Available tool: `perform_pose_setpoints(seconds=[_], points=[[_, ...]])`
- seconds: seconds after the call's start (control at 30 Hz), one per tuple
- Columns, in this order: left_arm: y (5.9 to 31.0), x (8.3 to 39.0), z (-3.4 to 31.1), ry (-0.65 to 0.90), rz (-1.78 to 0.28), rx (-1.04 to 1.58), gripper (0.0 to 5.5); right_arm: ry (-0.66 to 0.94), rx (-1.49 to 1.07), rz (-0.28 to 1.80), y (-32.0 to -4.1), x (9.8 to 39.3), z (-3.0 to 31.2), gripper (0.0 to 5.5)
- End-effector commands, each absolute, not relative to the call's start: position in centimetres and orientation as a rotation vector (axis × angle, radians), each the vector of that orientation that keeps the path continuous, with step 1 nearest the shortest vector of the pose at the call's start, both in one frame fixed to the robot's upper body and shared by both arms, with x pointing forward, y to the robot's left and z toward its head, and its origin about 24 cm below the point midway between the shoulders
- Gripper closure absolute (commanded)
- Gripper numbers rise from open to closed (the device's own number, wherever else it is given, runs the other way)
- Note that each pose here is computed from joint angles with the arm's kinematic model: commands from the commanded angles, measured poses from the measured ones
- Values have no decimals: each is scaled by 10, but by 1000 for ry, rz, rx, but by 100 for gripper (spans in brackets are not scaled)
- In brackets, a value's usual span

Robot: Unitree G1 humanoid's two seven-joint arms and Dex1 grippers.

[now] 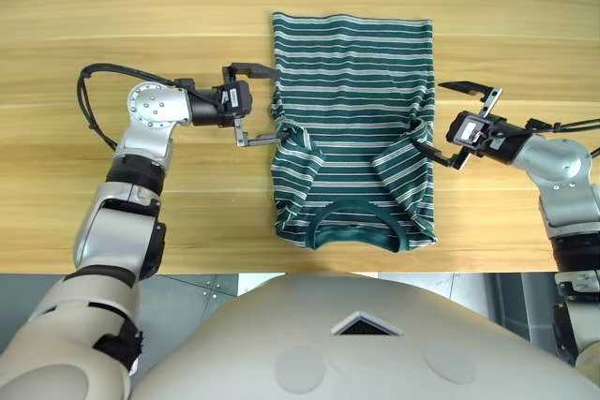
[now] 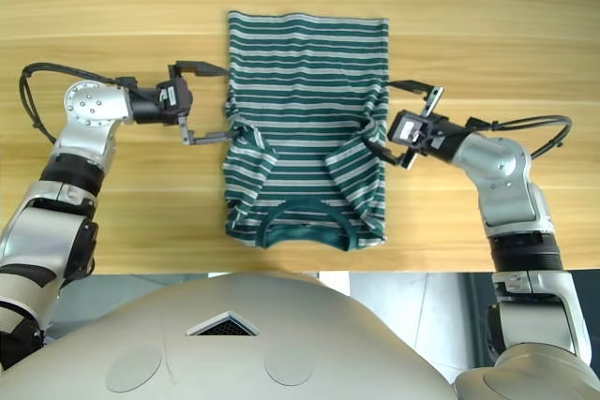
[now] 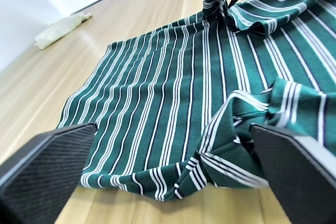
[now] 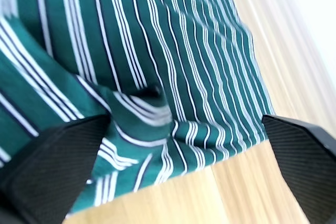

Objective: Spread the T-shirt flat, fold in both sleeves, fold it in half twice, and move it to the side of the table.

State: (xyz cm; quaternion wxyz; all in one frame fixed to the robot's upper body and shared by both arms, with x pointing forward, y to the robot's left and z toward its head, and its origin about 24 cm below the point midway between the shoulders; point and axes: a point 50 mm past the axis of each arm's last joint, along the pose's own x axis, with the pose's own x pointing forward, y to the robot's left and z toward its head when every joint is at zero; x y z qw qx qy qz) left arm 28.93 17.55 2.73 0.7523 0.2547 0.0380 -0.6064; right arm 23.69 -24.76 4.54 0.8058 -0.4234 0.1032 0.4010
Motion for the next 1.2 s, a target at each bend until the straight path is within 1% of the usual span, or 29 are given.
perform_pose_setpoints(seconds=[0.03,0.23,0.33,0.4,0.57,0.73,0.87,1.0,1.2], points=[[167,299,26,89,-1308,547,10,221,-937,815,-244,253,37,12],[154,308,19,109,-1237,490,10,266,-947,809,-239,264,17,12],[147,309,17,102,-1222,475,10,265,-932,835,-232,266,10,12],[147,309,13,130,-1214,501,10,257,-925,858,-226,267,8,12],[167,302,-2,240,-1187,636,10,239,-919,880,-218,268,8,12],[193,296,-5,294,-1142,678,10,222,-912,895,-213,268,9,12],[204,297,-3,310,-1088,683,10,215,-909,906,-210,267,9,12],[202,303,5,249,-1056,650,10,206,-904,913,-208,267,9,12],[190,319,31,54,-993,579,10,133,-865,914,-201,266,18,12]])
